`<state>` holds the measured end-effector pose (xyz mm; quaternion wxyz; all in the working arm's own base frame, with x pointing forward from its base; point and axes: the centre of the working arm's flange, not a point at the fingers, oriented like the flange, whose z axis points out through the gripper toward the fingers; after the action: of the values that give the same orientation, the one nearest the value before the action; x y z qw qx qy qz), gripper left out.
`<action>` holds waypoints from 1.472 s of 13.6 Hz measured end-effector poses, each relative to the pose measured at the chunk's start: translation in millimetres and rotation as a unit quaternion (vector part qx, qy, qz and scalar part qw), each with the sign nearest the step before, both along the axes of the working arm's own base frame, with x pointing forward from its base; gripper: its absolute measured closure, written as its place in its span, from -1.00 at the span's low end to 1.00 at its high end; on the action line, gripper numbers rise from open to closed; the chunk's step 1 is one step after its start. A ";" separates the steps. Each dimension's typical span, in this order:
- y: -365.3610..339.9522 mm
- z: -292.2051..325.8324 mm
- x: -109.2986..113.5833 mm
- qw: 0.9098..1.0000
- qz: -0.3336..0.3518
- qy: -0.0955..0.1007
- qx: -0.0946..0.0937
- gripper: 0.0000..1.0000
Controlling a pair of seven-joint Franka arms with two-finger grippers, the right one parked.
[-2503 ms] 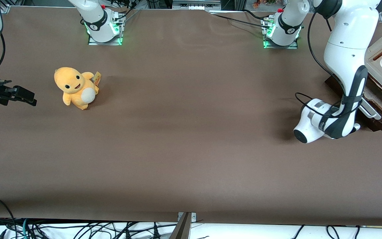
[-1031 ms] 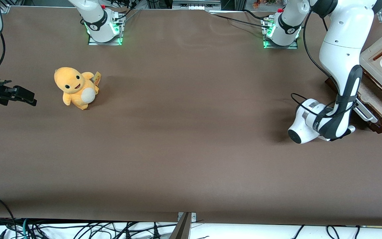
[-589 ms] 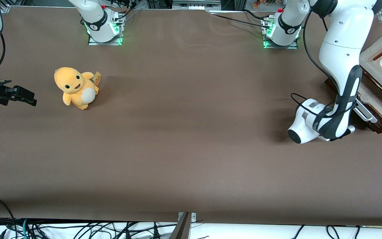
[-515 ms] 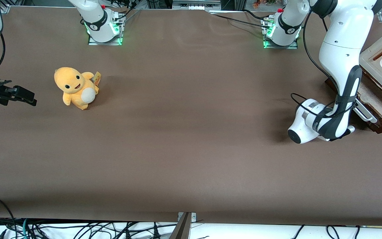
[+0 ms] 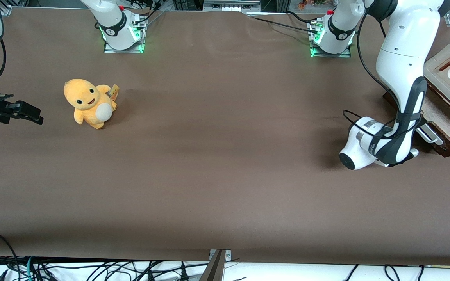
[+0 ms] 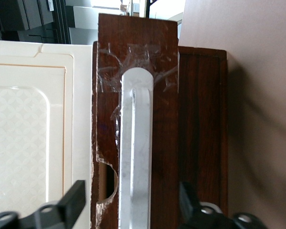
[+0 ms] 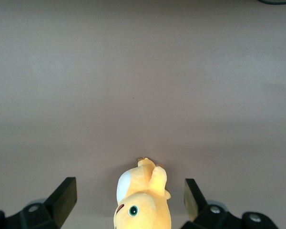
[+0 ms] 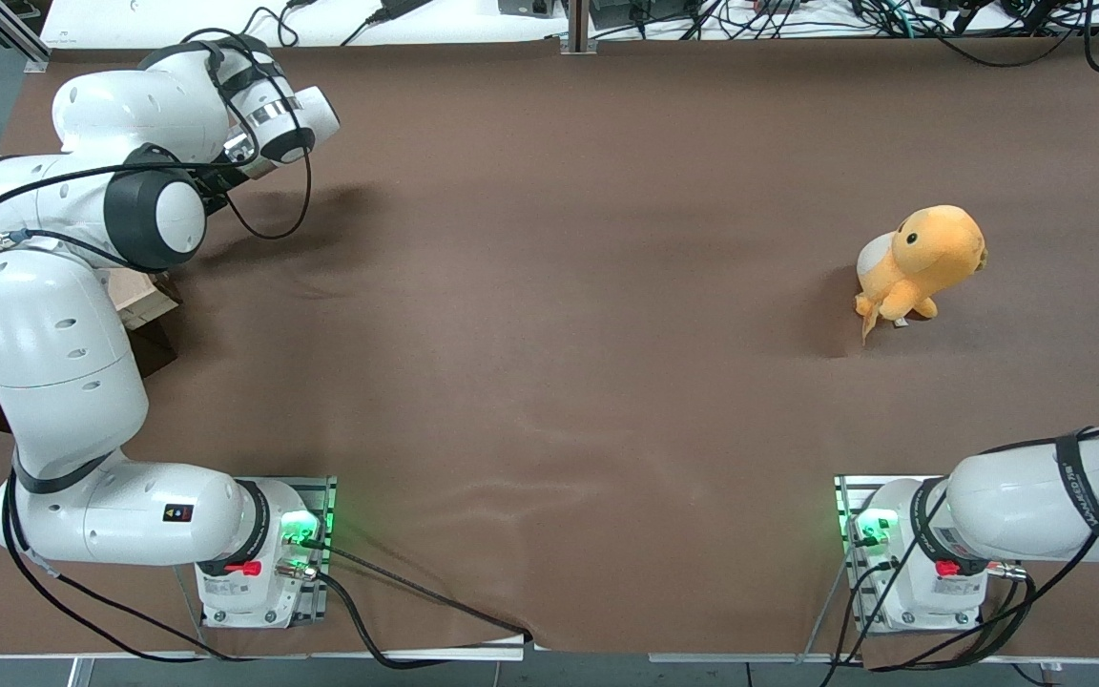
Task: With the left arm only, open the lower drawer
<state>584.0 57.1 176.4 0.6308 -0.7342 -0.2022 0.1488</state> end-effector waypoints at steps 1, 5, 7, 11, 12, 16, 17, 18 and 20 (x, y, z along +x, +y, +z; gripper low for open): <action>-5.1 4.5 4.8 1.000 0.008 -0.010 -0.011 -1.00; -16.8 33.7 28.7 0.997 0.021 -0.012 -0.072 -1.00; -17.6 60.1 43.2 0.991 0.033 -0.003 -0.131 -1.00; -20.1 135.8 63.3 0.966 0.043 -0.016 -0.253 -1.00; -26.3 152.1 63.2 0.957 0.044 -0.019 -0.287 -1.00; -54.1 223.2 65.0 0.904 0.027 -0.039 -0.424 -1.00; -59.9 242.8 64.2 0.889 0.016 -0.043 -0.456 -1.00; -65.3 262.3 62.3 0.875 0.006 -0.049 -0.482 -1.00; -75.4 304.7 58.0 0.846 -0.014 -0.072 -0.528 -1.00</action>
<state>642.0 -18.3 481.1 0.1333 -0.9678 -0.1276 0.1711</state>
